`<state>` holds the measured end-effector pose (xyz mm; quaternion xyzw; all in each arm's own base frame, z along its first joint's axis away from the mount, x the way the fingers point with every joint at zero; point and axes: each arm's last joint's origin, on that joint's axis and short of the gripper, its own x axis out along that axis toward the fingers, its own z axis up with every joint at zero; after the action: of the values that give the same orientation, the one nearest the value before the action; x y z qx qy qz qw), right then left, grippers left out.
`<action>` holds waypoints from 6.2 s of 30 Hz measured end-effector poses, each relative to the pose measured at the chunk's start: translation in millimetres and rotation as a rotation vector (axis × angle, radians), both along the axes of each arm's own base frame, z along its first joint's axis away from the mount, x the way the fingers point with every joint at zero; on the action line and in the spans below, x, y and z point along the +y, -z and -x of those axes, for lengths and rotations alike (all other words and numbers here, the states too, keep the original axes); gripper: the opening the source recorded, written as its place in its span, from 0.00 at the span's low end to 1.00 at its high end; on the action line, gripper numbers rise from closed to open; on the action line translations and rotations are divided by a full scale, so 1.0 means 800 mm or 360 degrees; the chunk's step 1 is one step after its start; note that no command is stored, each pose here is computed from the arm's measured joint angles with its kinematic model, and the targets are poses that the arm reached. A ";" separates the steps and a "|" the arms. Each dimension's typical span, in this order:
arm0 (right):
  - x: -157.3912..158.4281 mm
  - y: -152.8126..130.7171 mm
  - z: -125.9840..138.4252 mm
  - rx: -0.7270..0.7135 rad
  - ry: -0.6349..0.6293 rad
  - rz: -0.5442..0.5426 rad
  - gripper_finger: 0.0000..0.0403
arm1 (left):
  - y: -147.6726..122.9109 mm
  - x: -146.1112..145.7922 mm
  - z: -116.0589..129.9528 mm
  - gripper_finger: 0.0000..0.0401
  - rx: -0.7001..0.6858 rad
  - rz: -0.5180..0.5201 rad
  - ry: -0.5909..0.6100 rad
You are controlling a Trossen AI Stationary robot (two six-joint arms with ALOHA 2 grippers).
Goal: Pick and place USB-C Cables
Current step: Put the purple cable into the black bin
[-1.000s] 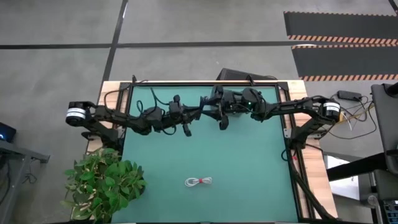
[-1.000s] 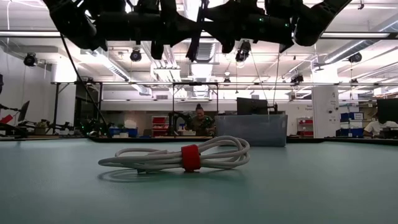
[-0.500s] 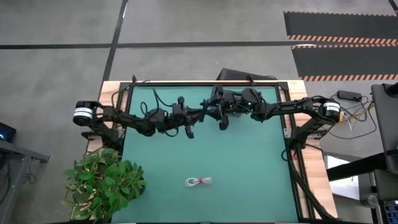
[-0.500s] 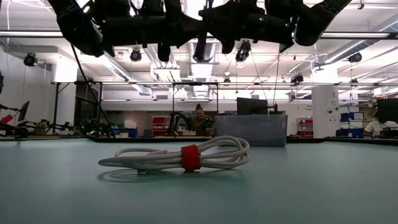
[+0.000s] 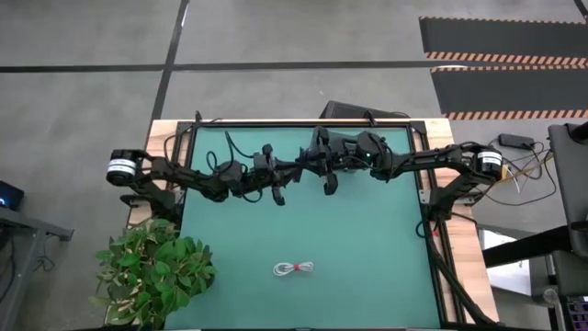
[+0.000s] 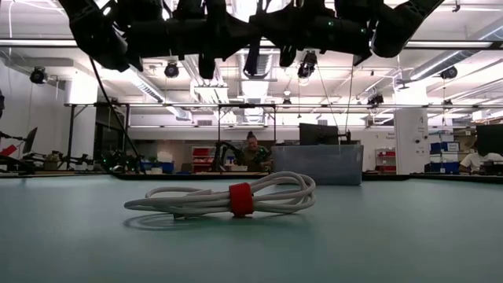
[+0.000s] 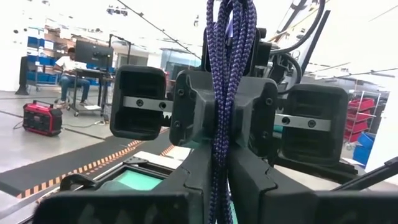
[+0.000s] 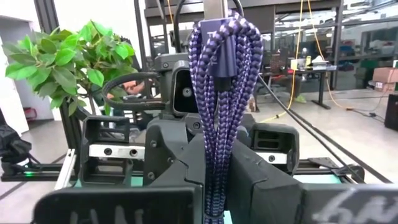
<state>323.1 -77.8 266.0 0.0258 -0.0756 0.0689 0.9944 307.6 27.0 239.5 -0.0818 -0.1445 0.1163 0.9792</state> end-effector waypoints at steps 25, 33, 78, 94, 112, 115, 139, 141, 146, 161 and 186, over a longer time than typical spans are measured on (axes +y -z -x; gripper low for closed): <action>-0.031 -0.076 0.032 0.0644 0.1441 0.0332 0.05 | 0.009 -0.003 0.043 0.52 0.0726 0.0093 -0.0044; -0.027 -0.089 0.035 0.1291 0.1093 0.0317 0.06 | -0.007 -0.004 0.055 0.52 0.0700 0.0055 -0.0046; -0.172 0.013 -0.031 0.2635 0.0593 -0.0106 0.05 | -0.044 0.004 0.086 0.52 0.0724 -0.0409 -0.0564; -0.183 0.042 -0.039 0.2627 0.0443 -0.0244 0.05 | -0.044 0.004 0.085 0.52 0.0716 -0.0408 -0.0564; -0.188 0.077 -0.049 0.2693 0.0380 -0.0297 0.05 | -0.044 0.004 0.085 0.52 0.0717 -0.0409 -0.0563; -0.188 0.080 -0.050 0.2704 0.0377 -0.0305 0.06 | -0.044 0.004 0.085 0.52 0.0716 -0.0408 -0.0564; -0.194 0.100 -0.050 0.2831 0.0518 -0.0290 0.06 | -0.044 0.004 0.085 0.52 0.0719 -0.0410 -0.0563; -0.195 0.101 -0.050 0.2831 0.0520 -0.0292 0.06 | -0.044 0.004 0.085 0.52 0.0719 -0.0409 -0.0563; -0.197 0.101 -0.050 0.2817 0.0531 -0.0295 0.06 | -0.044 0.004 0.085 0.52 0.0718 -0.0409 -0.0563; -0.198 0.101 -0.050 0.2805 0.0564 -0.0323 0.06 | -0.044 0.004 0.085 0.52 0.0718 -0.0409 -0.0563; -0.200 0.101 -0.048 0.2817 0.0520 -0.0280 0.06 | -0.044 0.004 0.085 0.52 0.0715 -0.0408 -0.0563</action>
<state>361.5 -237.9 185.0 0.1343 0.7093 -0.1242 0.6808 239.3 30.2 274.9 0.0965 0.0502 0.2810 0.9535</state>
